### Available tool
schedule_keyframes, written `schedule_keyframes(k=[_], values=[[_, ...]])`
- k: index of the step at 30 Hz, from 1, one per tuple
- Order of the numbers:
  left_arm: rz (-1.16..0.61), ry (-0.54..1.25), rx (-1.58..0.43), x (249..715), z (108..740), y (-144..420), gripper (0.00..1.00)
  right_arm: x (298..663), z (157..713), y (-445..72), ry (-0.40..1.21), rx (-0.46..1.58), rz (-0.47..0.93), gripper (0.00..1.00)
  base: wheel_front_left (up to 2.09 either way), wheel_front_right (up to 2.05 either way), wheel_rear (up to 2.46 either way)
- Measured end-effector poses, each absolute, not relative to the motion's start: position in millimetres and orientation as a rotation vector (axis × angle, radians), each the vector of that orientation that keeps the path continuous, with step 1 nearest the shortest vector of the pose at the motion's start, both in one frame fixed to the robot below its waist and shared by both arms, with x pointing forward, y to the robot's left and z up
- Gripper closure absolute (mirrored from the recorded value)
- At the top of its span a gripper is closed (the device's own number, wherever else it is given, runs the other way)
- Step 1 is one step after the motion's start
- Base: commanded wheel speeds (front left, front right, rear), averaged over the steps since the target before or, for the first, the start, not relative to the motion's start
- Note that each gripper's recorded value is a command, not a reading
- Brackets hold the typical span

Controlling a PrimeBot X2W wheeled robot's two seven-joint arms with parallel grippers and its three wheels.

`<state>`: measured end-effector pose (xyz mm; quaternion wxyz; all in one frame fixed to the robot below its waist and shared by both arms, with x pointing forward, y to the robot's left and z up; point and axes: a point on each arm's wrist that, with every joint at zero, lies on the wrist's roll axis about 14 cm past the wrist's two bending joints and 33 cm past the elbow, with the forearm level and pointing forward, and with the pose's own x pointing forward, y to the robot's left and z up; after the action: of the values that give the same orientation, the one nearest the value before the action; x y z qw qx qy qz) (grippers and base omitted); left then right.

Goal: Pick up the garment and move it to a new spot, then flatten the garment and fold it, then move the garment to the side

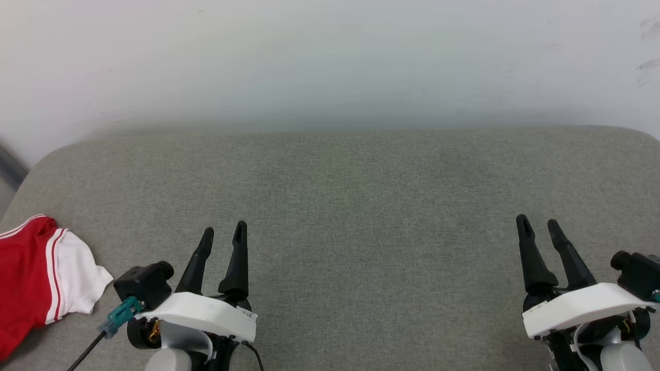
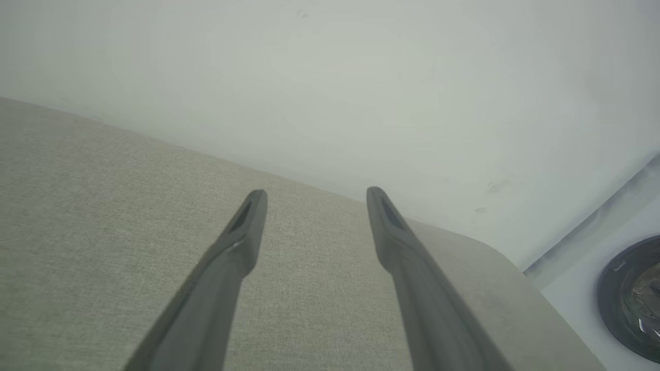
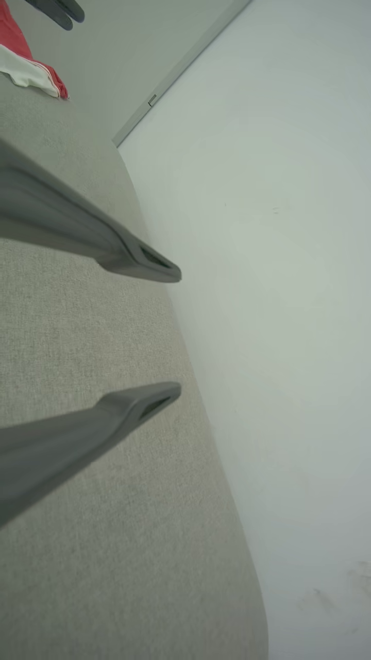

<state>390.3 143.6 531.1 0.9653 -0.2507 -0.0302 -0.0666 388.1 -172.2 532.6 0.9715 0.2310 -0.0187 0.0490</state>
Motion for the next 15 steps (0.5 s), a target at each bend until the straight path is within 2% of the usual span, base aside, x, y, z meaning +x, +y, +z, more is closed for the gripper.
schedule_keyframes(k=[15], values=[[-0.156,-0.092,-0.317,389.3,534.7,136.3,0.0,387.8,533.5,-166.7,-0.04,0.301,0.114,0.0,0.0,0.0,0.0]])
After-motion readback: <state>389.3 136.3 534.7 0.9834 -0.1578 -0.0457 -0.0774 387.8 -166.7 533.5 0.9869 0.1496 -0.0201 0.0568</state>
